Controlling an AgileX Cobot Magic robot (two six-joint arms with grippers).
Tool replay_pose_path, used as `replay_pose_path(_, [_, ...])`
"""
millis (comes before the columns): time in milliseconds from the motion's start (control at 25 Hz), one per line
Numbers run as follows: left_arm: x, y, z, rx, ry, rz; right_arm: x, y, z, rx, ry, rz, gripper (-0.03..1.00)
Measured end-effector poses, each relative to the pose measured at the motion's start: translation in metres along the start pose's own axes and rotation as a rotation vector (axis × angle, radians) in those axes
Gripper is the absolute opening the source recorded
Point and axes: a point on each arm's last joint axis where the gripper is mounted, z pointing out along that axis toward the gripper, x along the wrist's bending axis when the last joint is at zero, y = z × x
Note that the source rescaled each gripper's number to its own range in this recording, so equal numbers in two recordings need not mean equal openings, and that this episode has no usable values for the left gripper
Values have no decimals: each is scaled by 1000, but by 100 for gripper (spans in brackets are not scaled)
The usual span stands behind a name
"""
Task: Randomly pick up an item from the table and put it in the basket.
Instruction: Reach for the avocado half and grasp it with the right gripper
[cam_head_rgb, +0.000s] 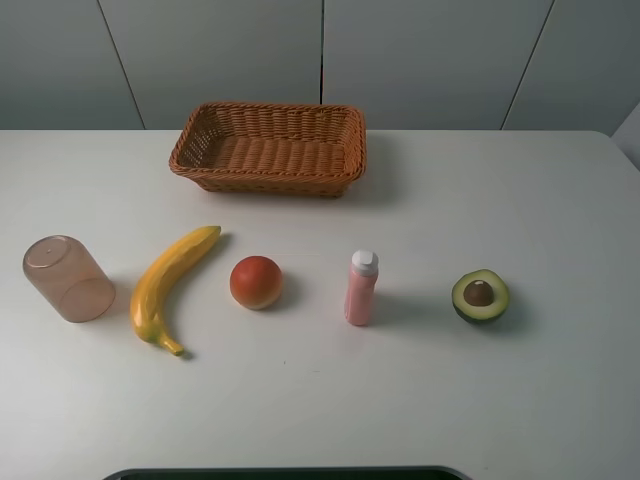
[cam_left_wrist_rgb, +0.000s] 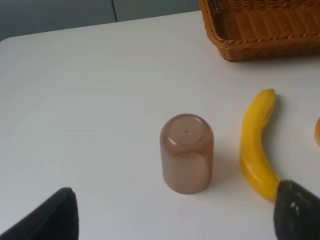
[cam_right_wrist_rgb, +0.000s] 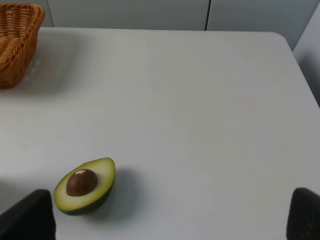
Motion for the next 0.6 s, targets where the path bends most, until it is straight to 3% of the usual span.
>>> replay_pose_path(600, [0,0,0,0,0,0,0,0,0,0,0,0,100])
